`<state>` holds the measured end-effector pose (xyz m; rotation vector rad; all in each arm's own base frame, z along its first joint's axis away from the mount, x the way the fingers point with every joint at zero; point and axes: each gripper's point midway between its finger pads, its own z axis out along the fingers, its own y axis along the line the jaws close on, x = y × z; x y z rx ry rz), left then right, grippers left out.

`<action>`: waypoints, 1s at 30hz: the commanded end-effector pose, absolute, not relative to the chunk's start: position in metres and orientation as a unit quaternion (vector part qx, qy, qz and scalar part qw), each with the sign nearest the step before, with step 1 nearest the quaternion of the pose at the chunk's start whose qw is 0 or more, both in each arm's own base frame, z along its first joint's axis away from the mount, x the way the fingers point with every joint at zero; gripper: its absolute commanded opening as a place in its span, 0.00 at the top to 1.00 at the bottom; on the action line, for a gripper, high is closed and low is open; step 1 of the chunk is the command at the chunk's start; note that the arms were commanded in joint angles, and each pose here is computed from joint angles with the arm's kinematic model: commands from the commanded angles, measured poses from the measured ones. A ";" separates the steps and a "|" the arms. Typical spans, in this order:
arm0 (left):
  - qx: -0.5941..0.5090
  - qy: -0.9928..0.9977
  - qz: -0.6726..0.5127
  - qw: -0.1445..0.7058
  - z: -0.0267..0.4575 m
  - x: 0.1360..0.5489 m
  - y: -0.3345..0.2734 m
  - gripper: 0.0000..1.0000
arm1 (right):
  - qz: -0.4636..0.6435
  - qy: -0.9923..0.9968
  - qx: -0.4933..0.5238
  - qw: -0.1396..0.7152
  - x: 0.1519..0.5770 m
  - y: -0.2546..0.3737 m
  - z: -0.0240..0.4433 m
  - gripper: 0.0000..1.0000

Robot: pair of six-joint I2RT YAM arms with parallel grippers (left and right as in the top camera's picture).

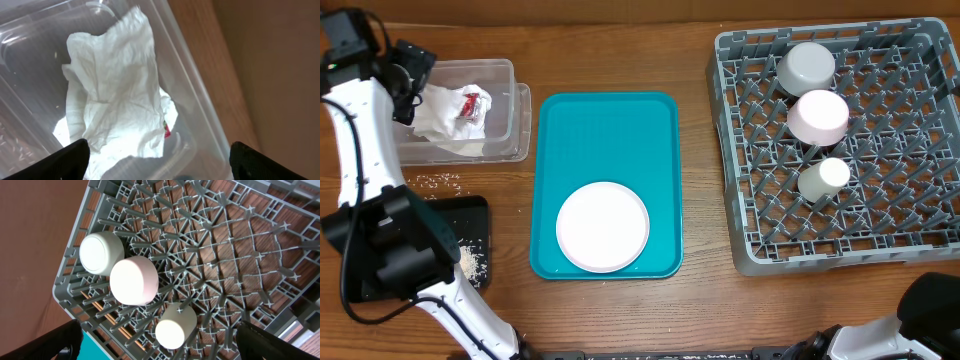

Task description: Sort waste into correct bins and load items into the dishwasher

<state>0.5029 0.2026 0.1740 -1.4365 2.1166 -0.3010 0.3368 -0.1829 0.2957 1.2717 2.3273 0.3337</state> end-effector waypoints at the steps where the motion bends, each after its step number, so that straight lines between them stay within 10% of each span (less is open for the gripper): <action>1: -0.517 0.769 -0.153 0.342 0.249 0.487 0.206 0.10 | 0.124 0.845 0.464 0.237 0.338 -0.183 0.298 0.00; 15: -0.725 0.600 0.022 0.338 0.332 0.302 0.245 0.00 | 0.124 0.845 0.464 0.237 0.338 -0.183 0.298 0.00; 30: -0.752 0.601 0.064 0.264 0.297 0.284 0.249 0.00 | 0.124 0.845 0.464 0.237 0.338 -0.183 0.298 0.00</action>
